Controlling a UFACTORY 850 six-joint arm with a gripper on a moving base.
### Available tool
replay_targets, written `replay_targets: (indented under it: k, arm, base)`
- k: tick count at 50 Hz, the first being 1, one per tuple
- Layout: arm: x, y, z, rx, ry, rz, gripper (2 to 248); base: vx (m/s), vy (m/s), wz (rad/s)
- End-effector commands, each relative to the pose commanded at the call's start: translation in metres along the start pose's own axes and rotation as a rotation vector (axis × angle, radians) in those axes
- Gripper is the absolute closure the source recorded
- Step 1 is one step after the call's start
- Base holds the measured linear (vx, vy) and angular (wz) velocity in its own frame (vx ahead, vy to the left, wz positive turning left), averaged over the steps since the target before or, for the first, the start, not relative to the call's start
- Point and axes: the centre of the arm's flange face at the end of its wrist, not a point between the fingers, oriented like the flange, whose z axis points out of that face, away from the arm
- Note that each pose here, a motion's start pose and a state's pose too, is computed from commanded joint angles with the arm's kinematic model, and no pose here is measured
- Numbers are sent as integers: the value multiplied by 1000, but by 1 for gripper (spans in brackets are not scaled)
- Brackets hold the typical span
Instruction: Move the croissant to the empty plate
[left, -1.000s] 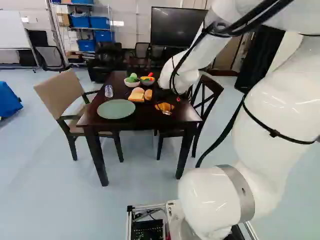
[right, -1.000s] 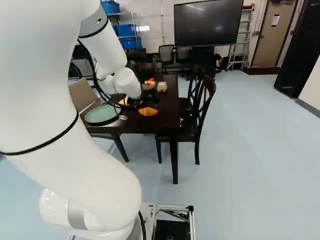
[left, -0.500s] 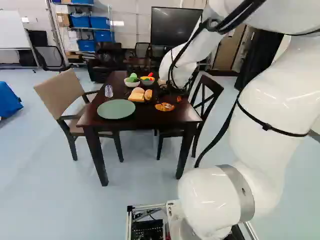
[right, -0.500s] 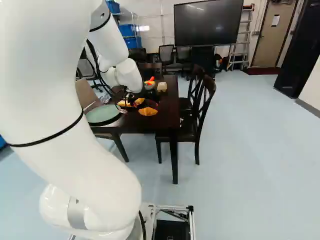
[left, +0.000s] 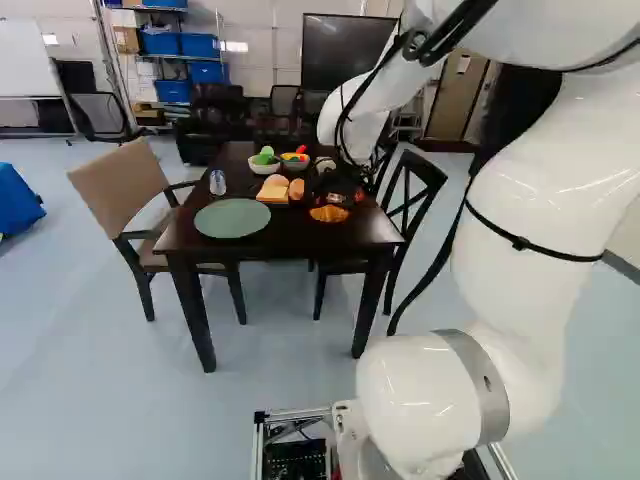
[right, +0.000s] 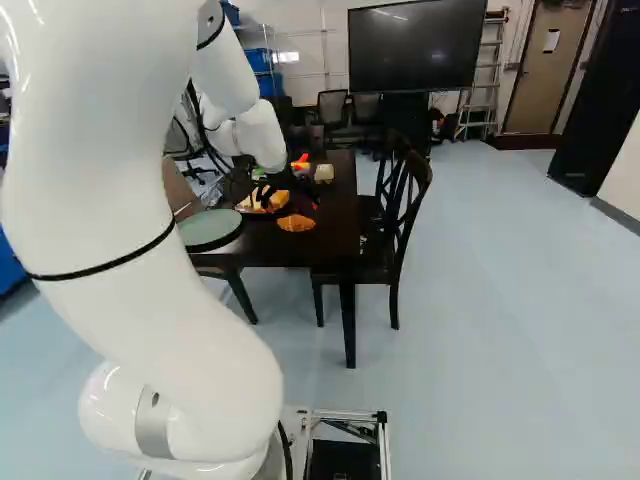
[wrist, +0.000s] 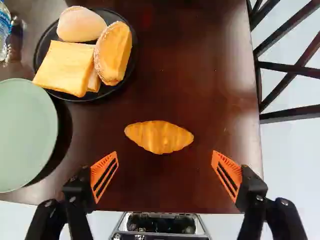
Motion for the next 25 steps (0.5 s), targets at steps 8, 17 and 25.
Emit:
replay_targets:
  k: [8,17,25]
  arm:
    - [10,1,-4,-1,-32,1,3]
    - [21,2,-6,-2,-71,2,3]
    - [30,3,1,-2,-119,3,3]
  base:
    - [0,0,0]
    - [0,0,0]
    - [0,0,0]
